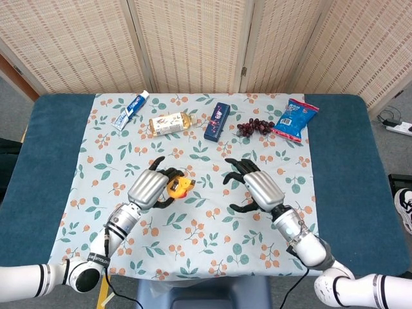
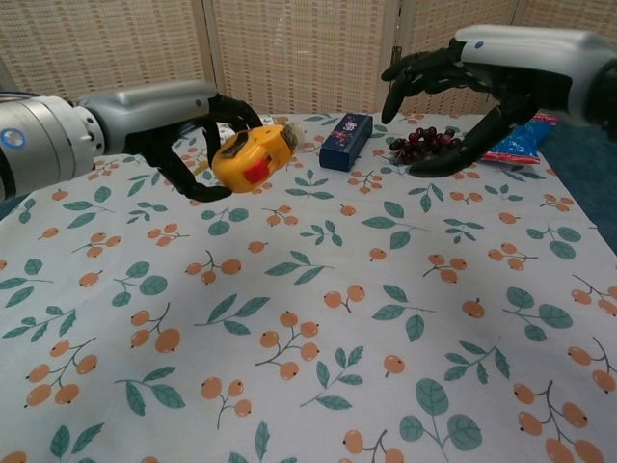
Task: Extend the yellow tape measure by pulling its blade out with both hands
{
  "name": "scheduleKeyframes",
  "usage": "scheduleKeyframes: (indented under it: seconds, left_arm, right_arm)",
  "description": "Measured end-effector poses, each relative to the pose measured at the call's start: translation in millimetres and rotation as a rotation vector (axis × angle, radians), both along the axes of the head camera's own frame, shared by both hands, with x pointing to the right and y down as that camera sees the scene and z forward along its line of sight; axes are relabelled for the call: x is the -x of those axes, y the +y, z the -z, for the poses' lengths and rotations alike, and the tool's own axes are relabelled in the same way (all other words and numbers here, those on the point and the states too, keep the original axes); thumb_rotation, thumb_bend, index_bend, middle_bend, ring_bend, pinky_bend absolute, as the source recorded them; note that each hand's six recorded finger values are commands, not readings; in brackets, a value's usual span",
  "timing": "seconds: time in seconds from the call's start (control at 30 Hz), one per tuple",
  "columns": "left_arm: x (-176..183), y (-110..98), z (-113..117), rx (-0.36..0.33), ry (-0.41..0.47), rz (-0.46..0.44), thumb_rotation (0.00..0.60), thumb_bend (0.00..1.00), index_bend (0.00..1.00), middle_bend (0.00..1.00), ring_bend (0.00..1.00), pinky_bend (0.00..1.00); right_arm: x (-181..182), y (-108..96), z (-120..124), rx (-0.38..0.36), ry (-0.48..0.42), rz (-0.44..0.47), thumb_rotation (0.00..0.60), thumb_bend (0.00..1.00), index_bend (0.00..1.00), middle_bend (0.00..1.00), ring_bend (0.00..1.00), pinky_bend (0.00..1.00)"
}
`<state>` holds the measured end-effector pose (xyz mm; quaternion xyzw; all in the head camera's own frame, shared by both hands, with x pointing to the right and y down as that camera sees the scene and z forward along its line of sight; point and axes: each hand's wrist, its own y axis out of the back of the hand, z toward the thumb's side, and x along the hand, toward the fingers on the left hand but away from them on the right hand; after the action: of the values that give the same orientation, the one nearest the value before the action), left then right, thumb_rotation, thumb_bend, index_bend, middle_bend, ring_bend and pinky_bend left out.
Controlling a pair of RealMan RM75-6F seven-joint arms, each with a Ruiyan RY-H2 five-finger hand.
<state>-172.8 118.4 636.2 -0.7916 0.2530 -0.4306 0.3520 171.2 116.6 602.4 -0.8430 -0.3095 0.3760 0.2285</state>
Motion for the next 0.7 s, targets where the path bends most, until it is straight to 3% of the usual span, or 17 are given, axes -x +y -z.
scheduleKeyframes:
  seconds: [0.7]
  left_arm:
    - [-39.0,13.1,7.7,-0.065,0.002,-0.028,0.600,0.40,0.65,0.59,0.46,0.06]
  right_arm:
    - [39.6,-13.5,-16.5,0.070,-0.012,0.006,0.600,0.24,0.43,0.10,0.14,0.06]
